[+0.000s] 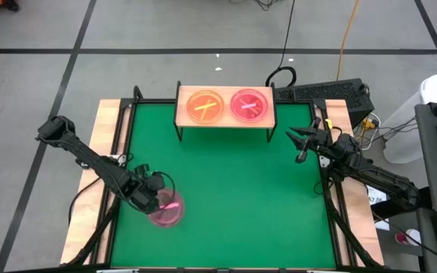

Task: Place and stack plates onto a shelf
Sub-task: Stack the pink plate on top of the orange plates on the shelf

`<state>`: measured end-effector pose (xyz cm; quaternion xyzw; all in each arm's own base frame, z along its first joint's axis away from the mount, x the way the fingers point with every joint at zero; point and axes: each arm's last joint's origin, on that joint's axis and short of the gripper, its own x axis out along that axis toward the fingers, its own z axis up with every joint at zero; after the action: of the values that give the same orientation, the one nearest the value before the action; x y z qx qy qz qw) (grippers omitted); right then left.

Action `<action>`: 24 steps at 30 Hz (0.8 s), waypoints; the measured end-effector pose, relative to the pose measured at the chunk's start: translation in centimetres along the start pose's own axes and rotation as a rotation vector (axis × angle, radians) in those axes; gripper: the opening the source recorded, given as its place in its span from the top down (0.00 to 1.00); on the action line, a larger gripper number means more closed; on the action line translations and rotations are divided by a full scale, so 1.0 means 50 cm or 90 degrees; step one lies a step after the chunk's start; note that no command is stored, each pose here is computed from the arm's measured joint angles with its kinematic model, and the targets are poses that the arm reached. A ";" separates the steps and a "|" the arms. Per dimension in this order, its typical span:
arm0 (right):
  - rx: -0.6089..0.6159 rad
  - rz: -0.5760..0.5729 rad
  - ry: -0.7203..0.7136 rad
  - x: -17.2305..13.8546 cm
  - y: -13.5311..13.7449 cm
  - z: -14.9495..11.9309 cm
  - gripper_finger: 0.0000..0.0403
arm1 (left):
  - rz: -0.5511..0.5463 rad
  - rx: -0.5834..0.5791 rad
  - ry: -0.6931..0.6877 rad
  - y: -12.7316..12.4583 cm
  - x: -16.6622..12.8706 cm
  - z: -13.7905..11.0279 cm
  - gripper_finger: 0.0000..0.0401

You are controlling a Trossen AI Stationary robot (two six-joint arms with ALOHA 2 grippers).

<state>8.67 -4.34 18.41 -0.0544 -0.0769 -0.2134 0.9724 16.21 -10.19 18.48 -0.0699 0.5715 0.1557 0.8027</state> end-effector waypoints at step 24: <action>0.000 0.000 -0.001 0.000 0.000 0.001 0.77 | -0.142 -0.241 -0.388 0.157 -0.072 0.188 1.00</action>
<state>8.67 -4.34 18.44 -0.0546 -0.0774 -0.2134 0.9724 20.98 -0.69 25.53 -0.2293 0.2564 0.1839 0.9208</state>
